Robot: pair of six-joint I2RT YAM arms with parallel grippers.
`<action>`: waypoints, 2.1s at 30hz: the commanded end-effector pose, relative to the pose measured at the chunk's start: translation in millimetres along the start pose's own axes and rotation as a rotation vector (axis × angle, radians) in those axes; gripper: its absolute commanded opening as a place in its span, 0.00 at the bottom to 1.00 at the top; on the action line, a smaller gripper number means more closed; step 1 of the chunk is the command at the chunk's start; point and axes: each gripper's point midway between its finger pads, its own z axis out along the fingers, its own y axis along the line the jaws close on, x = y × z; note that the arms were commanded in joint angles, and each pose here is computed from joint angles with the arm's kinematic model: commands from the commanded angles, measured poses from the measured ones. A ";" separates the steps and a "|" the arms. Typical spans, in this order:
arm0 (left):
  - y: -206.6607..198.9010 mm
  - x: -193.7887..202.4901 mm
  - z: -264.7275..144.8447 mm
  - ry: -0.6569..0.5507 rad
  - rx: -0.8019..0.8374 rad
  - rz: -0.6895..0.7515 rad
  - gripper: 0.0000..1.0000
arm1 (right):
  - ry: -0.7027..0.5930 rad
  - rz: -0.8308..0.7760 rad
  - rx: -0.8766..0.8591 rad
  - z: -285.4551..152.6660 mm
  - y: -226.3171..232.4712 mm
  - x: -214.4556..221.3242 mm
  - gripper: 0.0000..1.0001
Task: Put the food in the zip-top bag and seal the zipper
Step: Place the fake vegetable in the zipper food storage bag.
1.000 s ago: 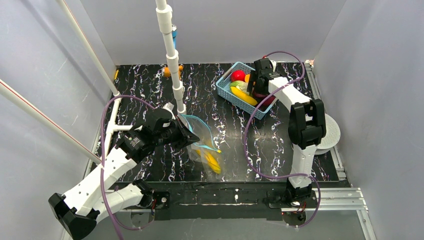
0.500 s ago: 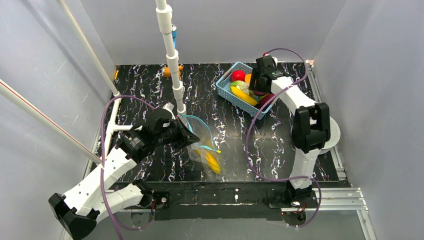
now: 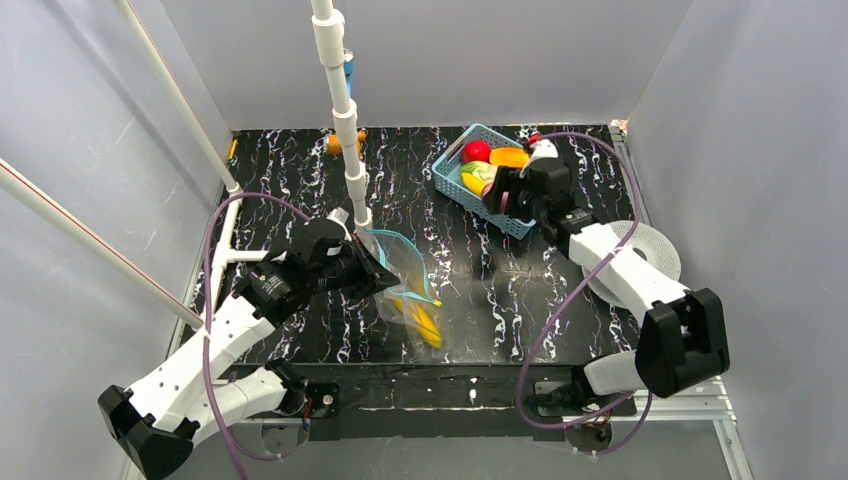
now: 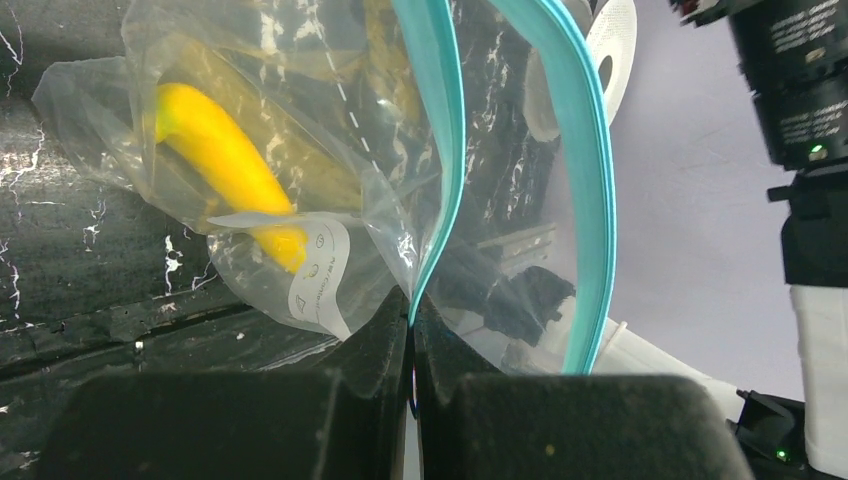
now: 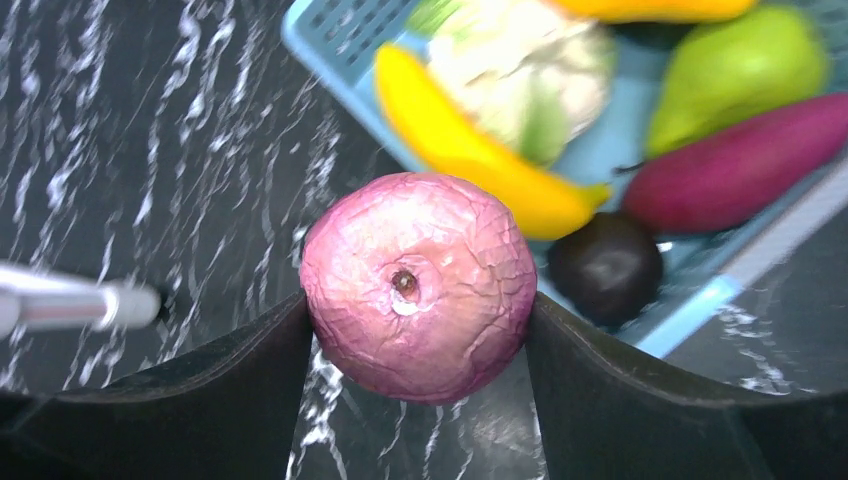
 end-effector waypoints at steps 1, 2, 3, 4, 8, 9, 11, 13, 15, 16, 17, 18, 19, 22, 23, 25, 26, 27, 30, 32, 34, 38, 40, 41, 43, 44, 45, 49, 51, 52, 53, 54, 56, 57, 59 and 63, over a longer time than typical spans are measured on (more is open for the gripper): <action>4.2 2.8 -0.4 0.011 -0.004 -0.003 0.00 | -0.121 -0.055 -0.296 -31.2 67.1 -20.6 0.01; 4.5 2.9 0.5 0.013 -0.007 -0.003 0.00 | -0.126 -0.066 -0.346 -40.9 77.9 -20.9 0.01; 3.4 2.5 0.3 0.012 -0.004 -0.003 0.00 | -0.132 -0.087 -0.396 -50.9 88.8 -21.7 0.01; 2.4 2.5 0.3 0.014 -0.002 -0.001 0.00 | -0.142 -0.112 -0.436 -61.4 98.9 -23.7 0.01; -0.7 1.4 2.1 0.018 0.000 0.004 0.00 | -0.168 -0.199 -0.577 -102.8 135.2 -32.3 0.01; -1.0 2.0 3.0 0.021 0.002 0.005 0.00 | -0.174 -0.210 -0.623 -113.7 145.4 -33.0 0.01; -2.7 2.0 4.7 0.024 0.009 0.002 0.00 | -0.172 -0.238 -0.733 -138.9 170.0 -29.0 0.01; -2.5 2.4 5.7 0.026 0.009 0.001 0.00 | -0.160 -0.277 -0.839 -160.9 191.9 -23.3 0.01; -1.5 2.7 6.1 0.025 0.009 -0.002 0.00 | -0.119 -0.322 -0.925 -181.2 210.1 -11.6 0.01; -1.1 2.8 6.4 0.025 0.010 -0.006 0.00 | -0.107 -0.344 -0.957 -190.4 218.4 -7.8 0.01; -1.0 2.9 6.4 0.023 0.013 -0.007 0.00 | -0.101 -0.366 -0.987 -199.2 226.1 -4.6 0.01; -0.4 3.0 6.8 0.023 0.012 -0.009 0.00 | -0.096 -0.386 -1.014 -206.6 232.8 -1.2 0.01; -0.5 3.1 6.9 0.024 0.014 -0.010 0.00 | -0.090 -0.405 -1.032 -212.9 238.7 1.3 0.01; -3.4 2.9 5.2 0.025 0.020 -0.007 0.00 | -0.053 -0.426 -1.051 -219.5 247.0 11.2 0.01; -3.6 1.9 4.8 0.021 0.021 -0.007 0.00 | -0.044 -0.428 -1.056 -221.4 249.3 13.5 0.01; -4.5 1.3 3.6 0.018 0.021 -0.004 0.00 | -0.029 -0.431 -1.048 -221.7 252.7 19.0 0.01; -4.6 1.5 3.7 0.019 0.021 -0.002 0.00 | -0.025 -0.437 -1.037 -220.4 253.9 21.4 0.01; -5.4 1.6 3.3 0.020 0.023 -0.001 0.00 | -0.020 -0.448 -1.013 -217.0 254.0 24.2 0.02; -6.6 1.7 2.8 0.022 0.026 -0.003 0.00 | -0.021 -0.492 -0.886 -201.4 249.2 29.1 0.07; -6.4 2.1 2.3 0.023 0.028 -0.003 0.00 | -0.025 -0.510 -0.833 -194.1 247.4 29.6 0.15; -4.8 2.0 2.2 0.019 0.026 -0.006 0.00 | -0.030 -0.515 -0.790 -187.2 247.1 27.8 0.21; -5.7 2.1 1.4 0.020 0.029 -0.008 0.00 | -0.033 -0.499 -0.696 -169.7 244.7 22.2 0.28; -7.2 1.9 0.2 0.018 0.034 -0.006 0.00 | -0.019 -0.493 -0.670 -163.4 245.9 22.8 0.32; -7.6 1.9 -0.4 0.018 0.035 -0.006 0.00 | -0.013 -0.493 -0.670 -162.1 247.0 23.6 0.35; -7.9 1.3 -1.4 0.015 0.035 -0.006 0.00 | -0.007 -0.496 -0.676 -161.2 249.7 25.3 0.41; -8.4 1.3 -2.2 0.015 0.037 -0.006 0.00 | -0.005 -0.499 -0.678 -160.9 250.5 26.8 0.43; -8.7 1.3 -2.6 0.014 0.037 -0.005 0.00 | -0.005 -0.501 -0.679 -161.1 251.0 27.5 0.46; -11.7 0.2 -4.5 0.011 0.044 -0.001 0.00 | -0.004 -0.512 -0.687 -163.4 252.1 30.4 0.53; -11.6 0.0 -3.7 0.011 0.042 -0.002 0.00 | -0.005 -0.517 -0.693 -165.0 252.0 31.8 0.57; -11.9 -0.1 -3.7 0.011 0.043 -0.002 0.00 | -0.005 -0.519 -0.699 -166.5 252.8 32.6 0.60; -11.8 -0.4 -3.5 0.011 0.042 -0.003 0.00 | -0.006 -0.521 -0.703 -167.7 253.2 33.0 0.63; -11.7 -0.1 -3.1 0.012 0.041 -0.003 0.00 | -0.007 -0.521 -0.706 -168.9 253.2 33.1 0.67; -11.3 0.0 -2.7 0.013 0.041 -0.005 0.00 | -0.010 -0.521 -0.711 -171.0 253.4 33.7 0.75; -11.3 0.1 -2.8 0.012 0.041 -0.006 0.00 | -0.013 -0.519 -0.709 -170.9 252.5 33.8 0.78; -11.0 0.4 -3.0 0.013 0.041 -0.008 0.00 | -0.025 -0.516 -0.706 -171.8 251.6 32.3 0.85; -10.8 -0.1 -4.7 0.007 0.044 -0.008 0.00 | -0.046 -0.509 -0.707 -173.8 250.8 28.4 0.92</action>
